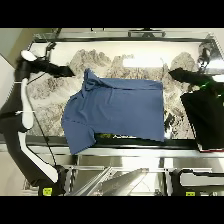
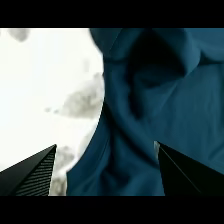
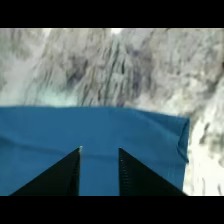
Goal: Fold the shirts.
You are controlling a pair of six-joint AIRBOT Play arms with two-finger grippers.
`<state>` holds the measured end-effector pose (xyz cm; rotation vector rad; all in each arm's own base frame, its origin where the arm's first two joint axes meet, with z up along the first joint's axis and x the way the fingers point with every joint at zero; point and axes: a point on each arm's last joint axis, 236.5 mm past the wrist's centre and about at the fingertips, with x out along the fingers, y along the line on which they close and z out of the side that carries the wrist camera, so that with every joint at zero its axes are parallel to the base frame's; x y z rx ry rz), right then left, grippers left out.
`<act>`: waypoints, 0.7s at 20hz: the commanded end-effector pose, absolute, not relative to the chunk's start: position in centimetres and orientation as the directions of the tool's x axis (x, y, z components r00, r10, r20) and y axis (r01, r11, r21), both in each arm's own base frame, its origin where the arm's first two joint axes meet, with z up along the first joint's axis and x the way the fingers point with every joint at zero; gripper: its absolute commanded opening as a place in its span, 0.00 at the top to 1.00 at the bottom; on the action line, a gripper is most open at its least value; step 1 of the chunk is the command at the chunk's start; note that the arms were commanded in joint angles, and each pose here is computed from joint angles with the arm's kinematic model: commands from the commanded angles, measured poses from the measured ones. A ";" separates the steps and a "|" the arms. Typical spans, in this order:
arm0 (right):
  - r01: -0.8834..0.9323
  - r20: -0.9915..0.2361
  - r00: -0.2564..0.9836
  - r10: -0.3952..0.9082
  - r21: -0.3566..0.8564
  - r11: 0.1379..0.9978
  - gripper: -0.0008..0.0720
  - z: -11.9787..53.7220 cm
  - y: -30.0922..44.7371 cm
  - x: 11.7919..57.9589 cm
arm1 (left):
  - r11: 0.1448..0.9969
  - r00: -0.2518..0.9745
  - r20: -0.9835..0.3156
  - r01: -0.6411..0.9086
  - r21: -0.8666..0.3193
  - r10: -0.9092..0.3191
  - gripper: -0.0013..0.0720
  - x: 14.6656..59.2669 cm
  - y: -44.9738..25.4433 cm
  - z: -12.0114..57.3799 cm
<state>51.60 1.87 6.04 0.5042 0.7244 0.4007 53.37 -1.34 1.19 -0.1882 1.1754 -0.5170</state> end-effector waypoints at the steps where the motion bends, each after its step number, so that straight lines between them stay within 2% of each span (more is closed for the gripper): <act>1: -0.169 -0.620 0.553 0.556 0.570 0.804 0.72 5.5 0.1 45.3 | 0.856 0.102 -0.851 0.110 -0.505 -0.515 0.01 45.5 3.7 1.1; 4: -0.058 -0.680 0.540 0.497 0.558 0.828 0.71 3.0 -2.7 41.2 | 0.831 0.045 -0.833 -0.049 -0.553 -0.552 0.03 40.4 6.0 -2.2; 7: 0.039 -0.701 0.531 0.475 0.581 0.813 0.71 0.9 -5.0 38.7 | 0.792 -0.029 -0.798 -0.151 -0.592 -0.602 0.04 36.4 5.9 -6.0; 14: 0.047 -0.709 0.483 0.513 0.606 0.794 0.71 -0.9 -4.8 36.5 | 0.802 0.003 -0.817 -0.185 -0.567 -0.577 0.04 35.2 5.4 -11.4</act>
